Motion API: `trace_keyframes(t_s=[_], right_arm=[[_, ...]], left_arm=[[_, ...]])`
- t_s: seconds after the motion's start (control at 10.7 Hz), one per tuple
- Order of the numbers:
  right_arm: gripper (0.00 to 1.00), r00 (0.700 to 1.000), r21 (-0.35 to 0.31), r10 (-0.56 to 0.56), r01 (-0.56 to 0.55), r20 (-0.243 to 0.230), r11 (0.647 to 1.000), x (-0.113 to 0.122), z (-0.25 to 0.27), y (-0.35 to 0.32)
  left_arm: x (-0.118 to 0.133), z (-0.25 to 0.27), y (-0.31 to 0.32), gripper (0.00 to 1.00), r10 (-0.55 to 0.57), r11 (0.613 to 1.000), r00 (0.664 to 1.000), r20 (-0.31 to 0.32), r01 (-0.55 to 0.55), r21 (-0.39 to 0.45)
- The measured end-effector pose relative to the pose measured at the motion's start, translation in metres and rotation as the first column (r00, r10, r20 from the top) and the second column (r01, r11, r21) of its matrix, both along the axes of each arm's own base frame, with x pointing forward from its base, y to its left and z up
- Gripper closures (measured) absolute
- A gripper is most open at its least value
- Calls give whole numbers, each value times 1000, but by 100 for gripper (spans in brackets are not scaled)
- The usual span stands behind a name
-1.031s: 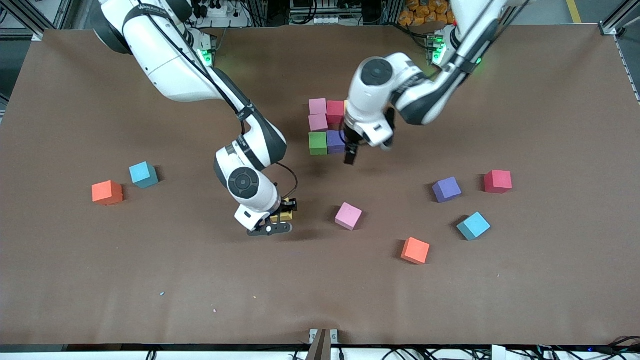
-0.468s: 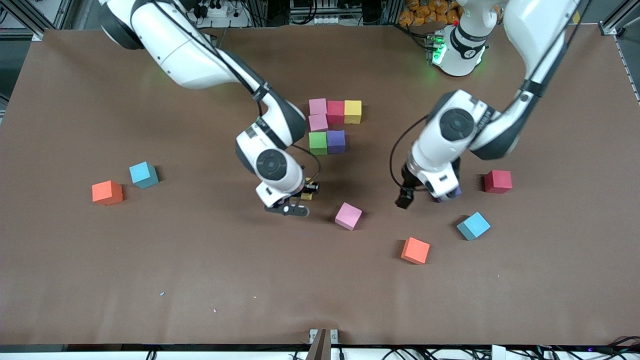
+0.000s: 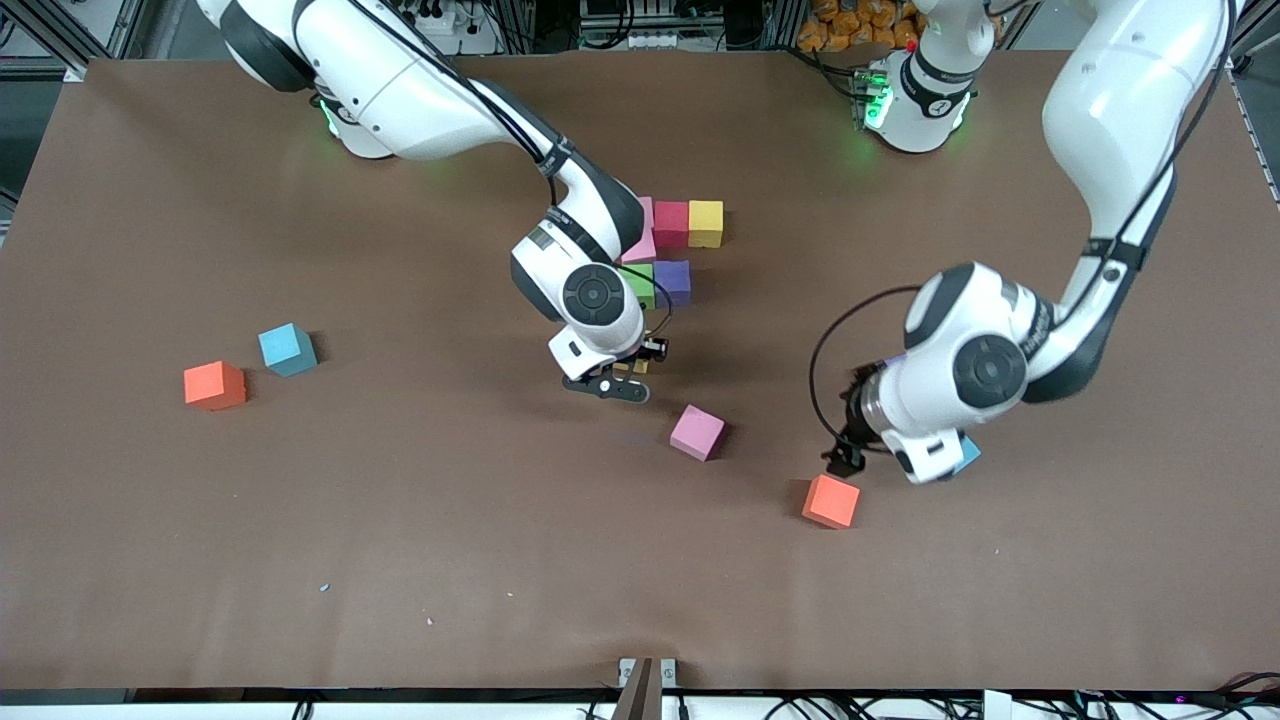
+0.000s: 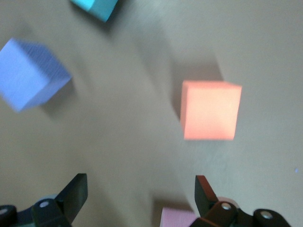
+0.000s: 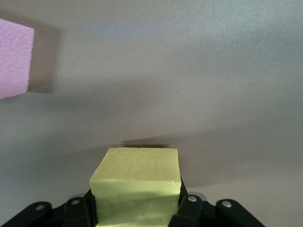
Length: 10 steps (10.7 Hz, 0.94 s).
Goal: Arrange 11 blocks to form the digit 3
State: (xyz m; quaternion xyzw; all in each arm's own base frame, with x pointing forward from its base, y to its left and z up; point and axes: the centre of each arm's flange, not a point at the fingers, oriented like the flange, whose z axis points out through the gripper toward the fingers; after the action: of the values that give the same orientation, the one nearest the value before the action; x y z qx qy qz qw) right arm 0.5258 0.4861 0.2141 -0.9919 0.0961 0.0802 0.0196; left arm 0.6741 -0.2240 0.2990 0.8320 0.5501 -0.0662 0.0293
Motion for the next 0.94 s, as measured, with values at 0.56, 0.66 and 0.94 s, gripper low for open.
trace_keyframes(t_s=[0.56, 0.66, 0.94], right_arm=[[42, 999, 14, 35, -35, 23, 999, -29, -10, 5], [42, 999, 17, 43, -44, 24, 999, -35, -9, 8], [42, 997, 36, 62, -64, 43, 997, -51, -13, 16]], left_arm=[[28, -27, 3, 0, -60, 996, 998, 34, 57, 72], [32, -29, 2, 0, -58, 996, 998, 39, 55, 67], [42, -42, -3, 0, -49, 998, 997, 61, 46, 45]])
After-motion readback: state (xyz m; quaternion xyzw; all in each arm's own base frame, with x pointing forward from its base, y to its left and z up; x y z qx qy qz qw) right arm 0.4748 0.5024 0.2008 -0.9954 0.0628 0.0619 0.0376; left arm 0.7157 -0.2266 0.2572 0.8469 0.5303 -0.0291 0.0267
